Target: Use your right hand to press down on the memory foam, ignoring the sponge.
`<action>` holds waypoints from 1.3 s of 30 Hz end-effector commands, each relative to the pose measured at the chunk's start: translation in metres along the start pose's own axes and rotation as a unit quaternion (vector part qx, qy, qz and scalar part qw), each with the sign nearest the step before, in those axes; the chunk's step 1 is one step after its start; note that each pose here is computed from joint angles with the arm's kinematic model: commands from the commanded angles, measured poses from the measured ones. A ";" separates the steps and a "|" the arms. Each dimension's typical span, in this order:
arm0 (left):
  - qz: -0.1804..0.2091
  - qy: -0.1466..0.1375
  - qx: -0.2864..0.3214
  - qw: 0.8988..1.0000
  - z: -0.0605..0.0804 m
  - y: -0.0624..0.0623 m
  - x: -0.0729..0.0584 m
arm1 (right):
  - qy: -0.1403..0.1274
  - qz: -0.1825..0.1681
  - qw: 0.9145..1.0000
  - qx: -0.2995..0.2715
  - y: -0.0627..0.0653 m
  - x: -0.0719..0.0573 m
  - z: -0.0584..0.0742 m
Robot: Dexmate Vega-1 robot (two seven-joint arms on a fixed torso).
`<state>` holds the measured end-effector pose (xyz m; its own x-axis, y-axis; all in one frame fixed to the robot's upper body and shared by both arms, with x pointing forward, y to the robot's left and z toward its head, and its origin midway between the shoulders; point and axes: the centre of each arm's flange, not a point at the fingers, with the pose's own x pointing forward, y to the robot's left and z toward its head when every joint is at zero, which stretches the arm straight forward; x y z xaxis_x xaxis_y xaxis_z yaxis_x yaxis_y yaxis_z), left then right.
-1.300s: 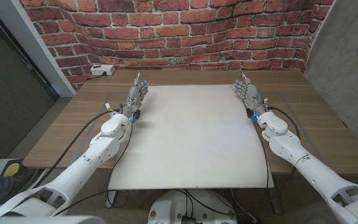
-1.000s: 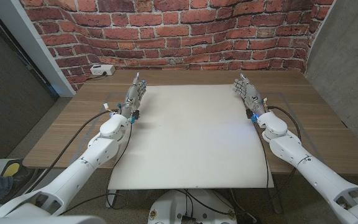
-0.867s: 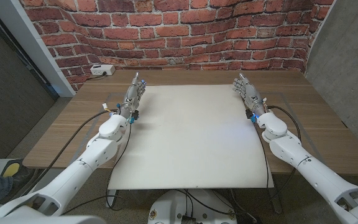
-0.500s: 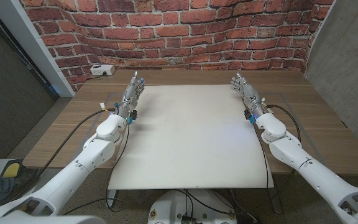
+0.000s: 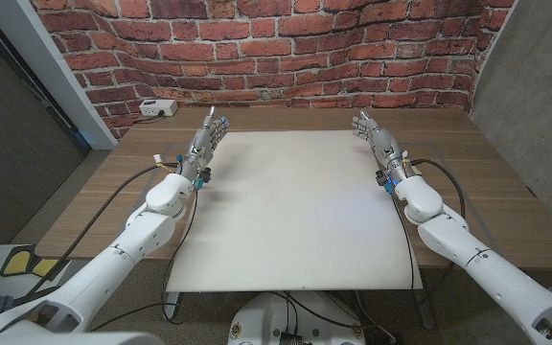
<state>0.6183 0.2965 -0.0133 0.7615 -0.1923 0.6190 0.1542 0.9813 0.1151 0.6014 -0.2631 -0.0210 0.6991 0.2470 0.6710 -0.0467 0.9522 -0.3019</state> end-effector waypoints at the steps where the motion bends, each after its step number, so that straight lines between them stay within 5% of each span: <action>1: 0.016 -0.035 -0.016 0.999 -0.001 -0.006 -0.001 | -0.031 0.000 0.998 -0.053 0.005 -0.009 0.015; 19: 0.005 -0.029 0.006 1.000 0.005 -0.007 -0.005 | -0.075 0.003 0.985 -0.156 0.021 -0.009 0.031; 39: -0.002 -0.035 0.008 0.999 0.006 -0.004 -0.007 | -0.103 -0.008 0.951 -0.293 0.036 -0.015 0.040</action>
<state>0.6098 0.2938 -0.0129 0.7226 -0.1900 0.6646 0.1408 0.9818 0.1276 0.5683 -0.2319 -0.0127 0.5753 0.3123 0.7559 0.2950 0.7828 -0.5479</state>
